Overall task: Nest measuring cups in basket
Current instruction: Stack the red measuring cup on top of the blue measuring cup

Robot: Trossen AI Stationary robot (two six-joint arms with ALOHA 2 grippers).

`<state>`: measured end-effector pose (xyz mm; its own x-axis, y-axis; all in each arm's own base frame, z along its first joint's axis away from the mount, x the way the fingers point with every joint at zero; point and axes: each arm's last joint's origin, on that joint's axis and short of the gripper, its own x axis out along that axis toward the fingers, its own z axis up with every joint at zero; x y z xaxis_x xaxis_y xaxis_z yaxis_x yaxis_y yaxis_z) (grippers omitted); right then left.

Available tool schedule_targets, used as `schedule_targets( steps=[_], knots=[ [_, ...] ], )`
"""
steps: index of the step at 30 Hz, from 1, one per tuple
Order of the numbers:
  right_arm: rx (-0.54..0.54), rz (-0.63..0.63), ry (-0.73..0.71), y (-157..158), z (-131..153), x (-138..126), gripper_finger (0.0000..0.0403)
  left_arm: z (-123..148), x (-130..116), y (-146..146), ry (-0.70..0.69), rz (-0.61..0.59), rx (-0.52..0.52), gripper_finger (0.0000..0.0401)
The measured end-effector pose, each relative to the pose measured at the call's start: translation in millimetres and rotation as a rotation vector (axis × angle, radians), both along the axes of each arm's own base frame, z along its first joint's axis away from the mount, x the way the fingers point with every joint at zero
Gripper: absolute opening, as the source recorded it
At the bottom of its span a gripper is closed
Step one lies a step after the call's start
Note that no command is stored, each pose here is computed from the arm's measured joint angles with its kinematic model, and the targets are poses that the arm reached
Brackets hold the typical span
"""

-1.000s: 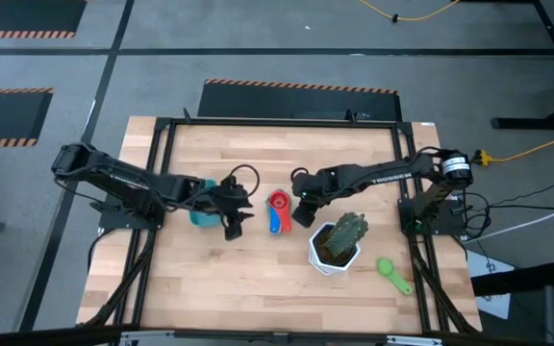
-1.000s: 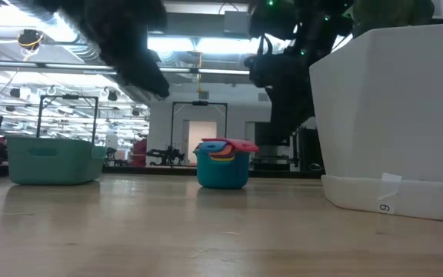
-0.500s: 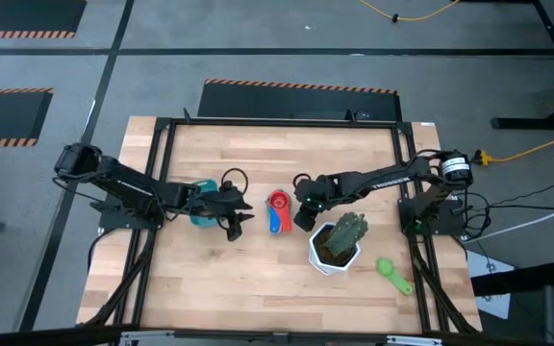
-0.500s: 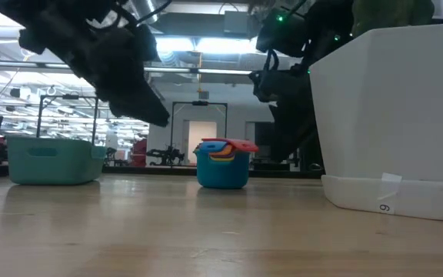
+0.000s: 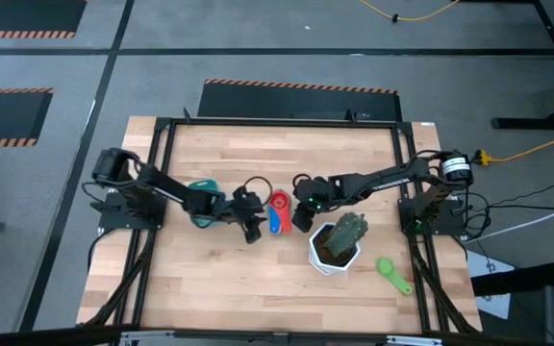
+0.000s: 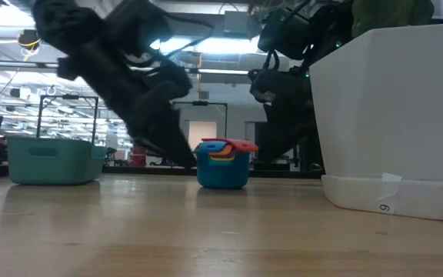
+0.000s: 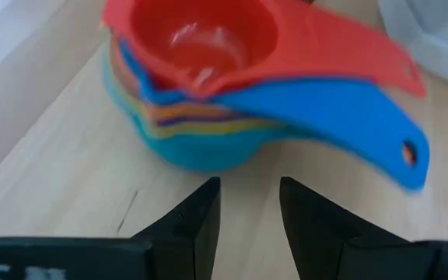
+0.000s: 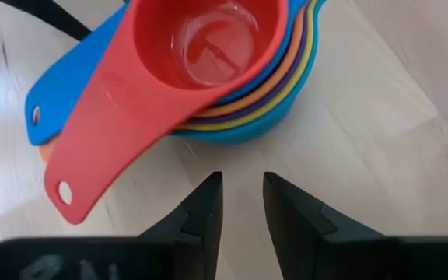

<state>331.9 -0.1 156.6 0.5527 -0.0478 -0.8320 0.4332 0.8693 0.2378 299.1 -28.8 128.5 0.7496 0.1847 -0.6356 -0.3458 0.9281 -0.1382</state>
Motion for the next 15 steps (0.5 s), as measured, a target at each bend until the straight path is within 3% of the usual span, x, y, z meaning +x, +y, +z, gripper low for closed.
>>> schedule_targets(
  steps=[6, 15],
  knots=[
    [0.01, 0.007, -0.024, 0, 1, 2, 0.0099, 8, 23, -2, -0.034, -0.024, -0.023, 0.0128],
    [0.083, 0.066, -0.05, 3, 3, 4, 0.0099, 13, 27, -2, -0.034, -0.02, -0.017, 0.0128]
  ],
)
